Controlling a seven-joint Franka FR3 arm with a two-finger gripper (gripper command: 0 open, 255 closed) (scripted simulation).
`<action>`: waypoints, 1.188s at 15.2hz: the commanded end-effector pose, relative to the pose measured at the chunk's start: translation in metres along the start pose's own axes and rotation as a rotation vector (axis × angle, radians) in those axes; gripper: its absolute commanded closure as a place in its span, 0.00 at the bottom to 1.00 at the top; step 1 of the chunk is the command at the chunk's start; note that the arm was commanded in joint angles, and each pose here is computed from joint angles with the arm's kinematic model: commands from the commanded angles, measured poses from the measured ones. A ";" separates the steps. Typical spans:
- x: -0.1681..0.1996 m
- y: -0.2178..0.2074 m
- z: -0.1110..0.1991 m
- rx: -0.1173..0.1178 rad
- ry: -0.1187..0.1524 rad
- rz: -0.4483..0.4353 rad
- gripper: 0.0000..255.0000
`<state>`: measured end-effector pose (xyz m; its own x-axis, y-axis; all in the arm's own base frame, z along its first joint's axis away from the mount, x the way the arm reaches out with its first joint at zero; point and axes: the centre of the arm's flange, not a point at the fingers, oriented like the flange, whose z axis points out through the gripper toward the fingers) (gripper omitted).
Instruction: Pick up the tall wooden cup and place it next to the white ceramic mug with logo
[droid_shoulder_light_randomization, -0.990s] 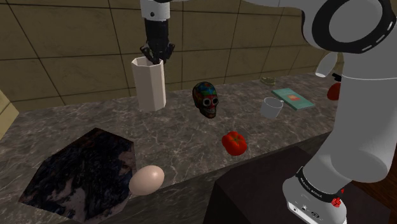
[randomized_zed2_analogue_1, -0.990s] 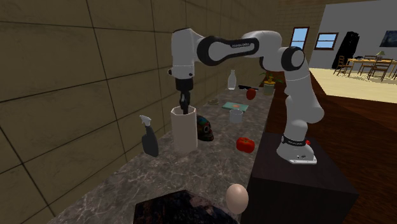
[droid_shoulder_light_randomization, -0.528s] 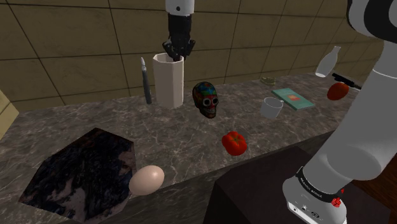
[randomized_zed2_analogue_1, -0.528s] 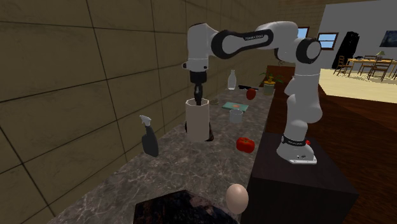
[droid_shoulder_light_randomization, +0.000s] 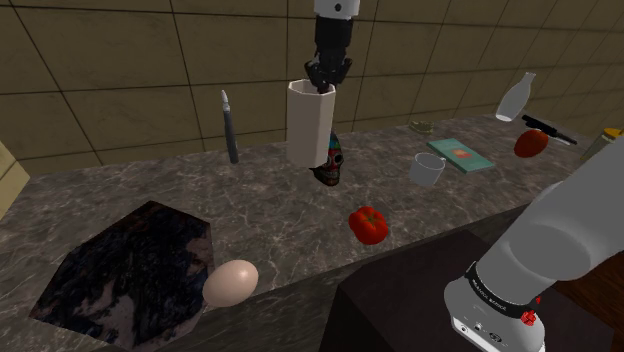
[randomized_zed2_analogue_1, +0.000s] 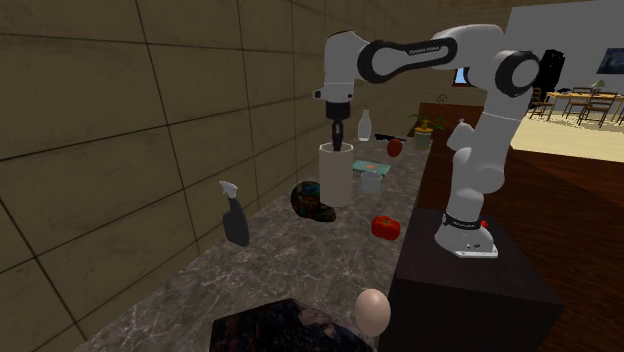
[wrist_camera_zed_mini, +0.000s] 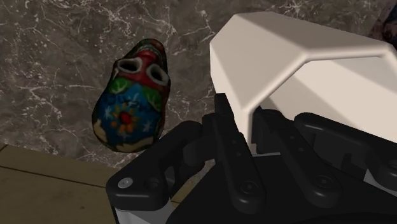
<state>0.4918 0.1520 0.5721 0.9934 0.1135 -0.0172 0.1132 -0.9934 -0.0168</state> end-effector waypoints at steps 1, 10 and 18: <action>-0.018 0.020 -0.003 0.001 0.000 0.000 1.00; -0.101 0.102 -0.023 0.001 0.000 0.000 1.00; -0.175 0.175 -0.042 0.001 0.000 0.000 1.00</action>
<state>0.3475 -0.0325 0.6093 0.9935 0.1129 -0.0176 0.1126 -0.9935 -0.0173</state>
